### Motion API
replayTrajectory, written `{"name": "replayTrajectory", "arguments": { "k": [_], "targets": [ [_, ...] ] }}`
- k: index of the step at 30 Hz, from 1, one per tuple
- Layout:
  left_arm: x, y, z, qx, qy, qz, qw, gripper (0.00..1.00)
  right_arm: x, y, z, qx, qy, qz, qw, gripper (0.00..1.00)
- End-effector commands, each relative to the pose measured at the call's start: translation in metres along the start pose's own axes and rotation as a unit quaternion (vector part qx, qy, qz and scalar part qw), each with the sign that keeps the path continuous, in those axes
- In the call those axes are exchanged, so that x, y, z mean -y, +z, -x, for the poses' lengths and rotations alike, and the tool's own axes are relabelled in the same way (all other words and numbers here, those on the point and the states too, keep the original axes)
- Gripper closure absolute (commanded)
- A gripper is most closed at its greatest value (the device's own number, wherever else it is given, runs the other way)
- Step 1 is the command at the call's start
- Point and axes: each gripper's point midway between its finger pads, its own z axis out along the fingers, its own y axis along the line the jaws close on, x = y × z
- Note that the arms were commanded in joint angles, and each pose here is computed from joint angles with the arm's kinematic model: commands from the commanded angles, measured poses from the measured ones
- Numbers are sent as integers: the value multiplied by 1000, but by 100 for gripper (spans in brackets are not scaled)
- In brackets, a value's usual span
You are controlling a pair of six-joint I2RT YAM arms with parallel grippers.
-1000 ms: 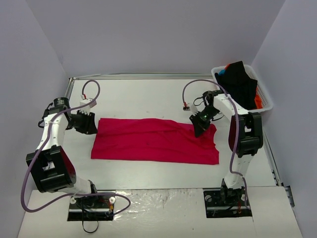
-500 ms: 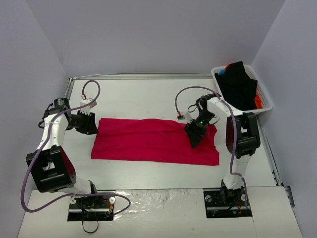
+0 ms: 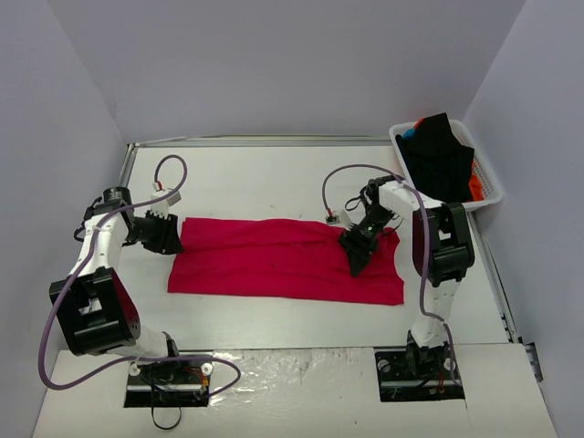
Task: Fold and stack the t-shirts
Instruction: Fold the other side of the tshirt into a rectangle
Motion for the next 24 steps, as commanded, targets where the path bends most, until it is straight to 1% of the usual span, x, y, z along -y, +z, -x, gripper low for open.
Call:
{"name": "replayTrajectory", "arguments": {
  "k": [1,5,13,18,22,24],
  "targets": [
    [7,-8,7,21,12,-4,1000,70,-8,-2,-3,-2,12,15,1000,41],
    [7,-9,10,25,12,-6,1000,70,15,-16,7,17,24,-23,999,41],
    [8,-16,15,28,21,1,999,70,79,-56,27,68,62,-89,992,40],
    [7,-13,12,23,18,-1,1000,70,106,-48,24,60,84,-88,991,40],
    [6,-12,11,21,14,0,1000,70,112,-44,27,62,88,-83,991,40],
    [5,-12,11,25,16,5,1000,70,110,-52,31,71,85,-93,990,40]
  ]
}}
